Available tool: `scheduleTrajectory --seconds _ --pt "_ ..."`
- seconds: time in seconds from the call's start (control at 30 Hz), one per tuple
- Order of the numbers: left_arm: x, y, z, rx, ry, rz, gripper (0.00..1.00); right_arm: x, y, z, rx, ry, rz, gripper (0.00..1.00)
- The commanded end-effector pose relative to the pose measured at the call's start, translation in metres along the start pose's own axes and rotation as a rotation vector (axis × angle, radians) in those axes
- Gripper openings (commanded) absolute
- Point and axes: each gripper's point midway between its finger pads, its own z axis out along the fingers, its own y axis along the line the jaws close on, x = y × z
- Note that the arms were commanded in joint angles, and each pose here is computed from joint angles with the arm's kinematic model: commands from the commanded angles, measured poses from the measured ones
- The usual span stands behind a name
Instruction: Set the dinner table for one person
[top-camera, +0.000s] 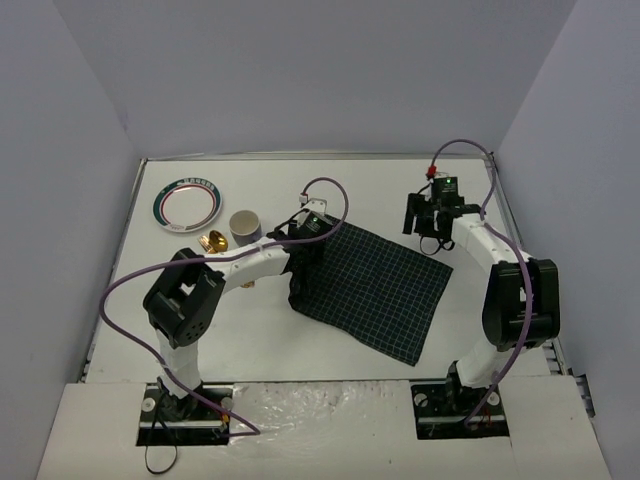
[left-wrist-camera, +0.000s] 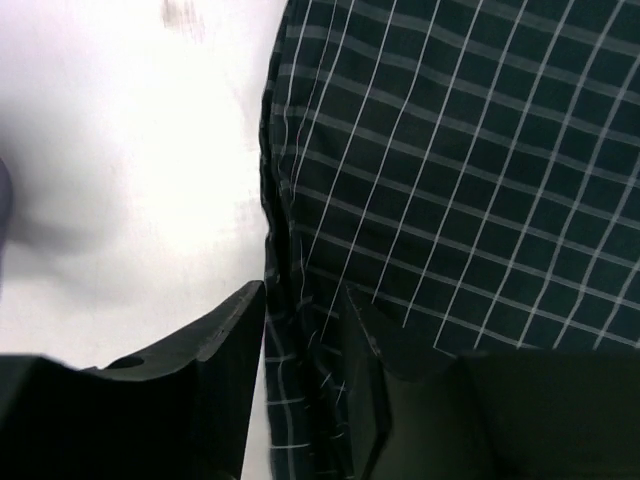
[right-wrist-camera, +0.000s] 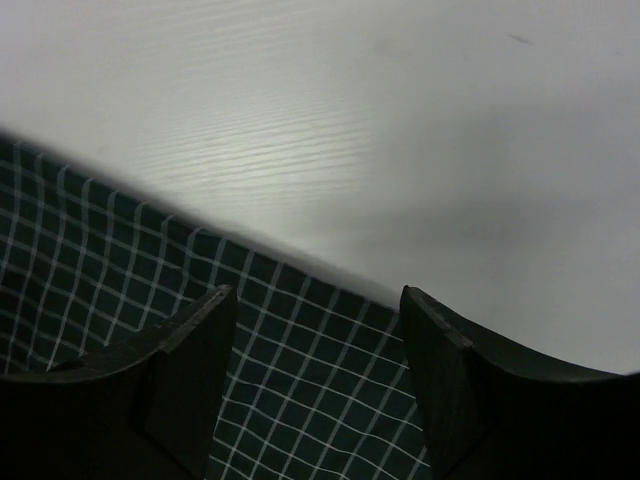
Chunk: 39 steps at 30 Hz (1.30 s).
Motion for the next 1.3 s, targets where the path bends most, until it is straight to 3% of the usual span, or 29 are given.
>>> scheduleTrajectory --seconds 0.0,0.13,0.23,0.4,0.57,0.77,0.93,1.27 --pt "-0.078 0.001 -0.041 -0.003 -0.183 0.016 0.52 -0.026 0.051 -0.009 -0.157 -0.111 -0.157 0.67" --pt "-0.114 -0.002 -0.085 0.039 -0.270 0.016 0.79 -0.020 0.062 0.003 -0.173 -0.090 -0.234 0.71" --pt "-0.137 -0.003 -0.126 0.081 -0.326 0.013 0.88 -0.020 0.069 0.014 -0.200 -0.070 -0.274 0.73" --pt "-0.143 0.024 -0.184 0.065 -0.357 -0.003 0.93 -0.006 0.087 0.032 -0.283 -0.012 -0.373 0.74" --pt "-0.131 0.083 -0.232 -0.061 -0.380 -0.036 0.97 0.009 0.097 0.041 -0.314 0.027 -0.440 0.74" --pt "-0.090 0.126 -0.243 -0.097 -0.347 -0.060 0.97 0.015 0.148 0.018 -0.319 -0.035 -0.577 0.71" --pt "-0.056 0.181 -0.255 -0.245 -0.353 -0.086 0.97 0.026 0.198 -0.001 -0.299 -0.098 -0.675 0.72" --pt "-0.015 0.240 -0.253 -0.401 -0.370 -0.186 0.97 0.099 0.282 -0.001 -0.406 -0.029 -0.812 0.68"
